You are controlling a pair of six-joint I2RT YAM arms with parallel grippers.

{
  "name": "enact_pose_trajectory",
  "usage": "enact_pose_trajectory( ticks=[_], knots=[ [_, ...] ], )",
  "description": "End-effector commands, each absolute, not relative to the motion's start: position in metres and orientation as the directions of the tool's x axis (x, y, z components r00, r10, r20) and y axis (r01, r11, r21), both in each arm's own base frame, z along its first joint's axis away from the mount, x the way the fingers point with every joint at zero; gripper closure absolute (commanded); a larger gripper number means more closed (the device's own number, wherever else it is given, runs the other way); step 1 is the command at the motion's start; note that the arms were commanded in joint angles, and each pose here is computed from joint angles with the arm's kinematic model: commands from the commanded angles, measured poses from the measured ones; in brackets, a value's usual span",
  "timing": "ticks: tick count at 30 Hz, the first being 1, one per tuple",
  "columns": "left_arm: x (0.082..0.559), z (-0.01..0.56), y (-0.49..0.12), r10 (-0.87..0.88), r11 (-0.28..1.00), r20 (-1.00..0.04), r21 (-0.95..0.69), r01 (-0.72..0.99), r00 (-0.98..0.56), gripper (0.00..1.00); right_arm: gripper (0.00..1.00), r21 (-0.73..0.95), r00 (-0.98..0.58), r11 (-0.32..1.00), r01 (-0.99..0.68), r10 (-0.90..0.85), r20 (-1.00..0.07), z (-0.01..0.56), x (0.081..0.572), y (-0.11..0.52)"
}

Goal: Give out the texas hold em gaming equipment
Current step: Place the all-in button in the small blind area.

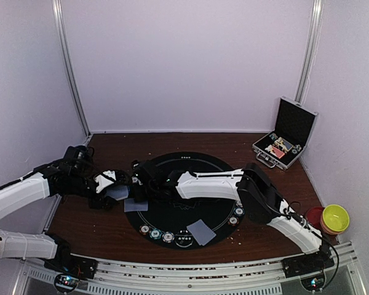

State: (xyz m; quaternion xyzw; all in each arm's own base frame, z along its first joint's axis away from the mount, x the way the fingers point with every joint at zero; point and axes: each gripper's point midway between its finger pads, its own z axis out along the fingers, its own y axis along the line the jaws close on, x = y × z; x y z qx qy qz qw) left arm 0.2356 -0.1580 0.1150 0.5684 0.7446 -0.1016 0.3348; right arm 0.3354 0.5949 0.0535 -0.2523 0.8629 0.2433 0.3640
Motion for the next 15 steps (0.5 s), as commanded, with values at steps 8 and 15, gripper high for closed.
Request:
enact_pose_trajectory(
  ticks=[8,15],
  knots=[
    [0.2392,0.1172,-0.1605,0.765,0.328,-0.635,0.243,0.913,-0.105,0.47,0.39,0.190,-0.591,0.779,-0.598,-0.269,-0.761,0.0455,0.3405,0.5943],
    [0.2395,0.1170,-0.1611,0.765,0.327,-0.635,0.242,0.914,-0.105,0.47,0.34,0.208,-0.596,0.758,-0.619,-0.281,-0.752,0.0462,0.3351,0.5980]
  ],
)
